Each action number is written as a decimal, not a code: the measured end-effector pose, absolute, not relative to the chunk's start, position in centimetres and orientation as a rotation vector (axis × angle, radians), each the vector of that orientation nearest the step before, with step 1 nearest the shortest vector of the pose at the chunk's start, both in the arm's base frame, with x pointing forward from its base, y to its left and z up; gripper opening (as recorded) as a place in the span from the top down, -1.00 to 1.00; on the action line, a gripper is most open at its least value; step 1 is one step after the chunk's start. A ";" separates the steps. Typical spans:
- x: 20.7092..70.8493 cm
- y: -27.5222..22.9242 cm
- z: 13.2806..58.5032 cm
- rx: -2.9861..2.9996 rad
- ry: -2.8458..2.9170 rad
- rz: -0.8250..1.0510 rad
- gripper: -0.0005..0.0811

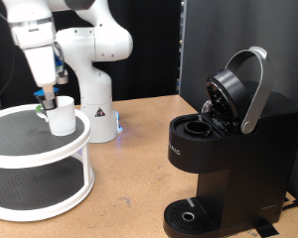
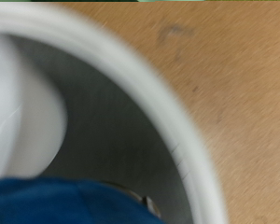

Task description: Make a cup of coffee with the keurig machine

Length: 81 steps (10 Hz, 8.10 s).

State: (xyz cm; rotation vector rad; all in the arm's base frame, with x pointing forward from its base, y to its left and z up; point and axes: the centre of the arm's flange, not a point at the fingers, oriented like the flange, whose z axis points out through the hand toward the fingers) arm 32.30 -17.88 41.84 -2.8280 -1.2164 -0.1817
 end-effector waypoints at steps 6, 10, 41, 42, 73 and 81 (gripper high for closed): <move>37.4 -11.3 44.1 -2.958 -1.010 -0.199 -0.15; 38.5 -8.5 45.0 -2.949 -0.841 -0.246 -0.15; 50.8 5.6 48.3 -2.846 -0.859 -0.243 -0.15; 50.7 6.5 47.7 -2.854 -0.869 -0.242 -0.15; 50.0 8.2 42.2 -2.781 -0.962 -0.285 -0.15; 50.5 8.9 40.8 -2.816 -0.952 -0.275 -0.15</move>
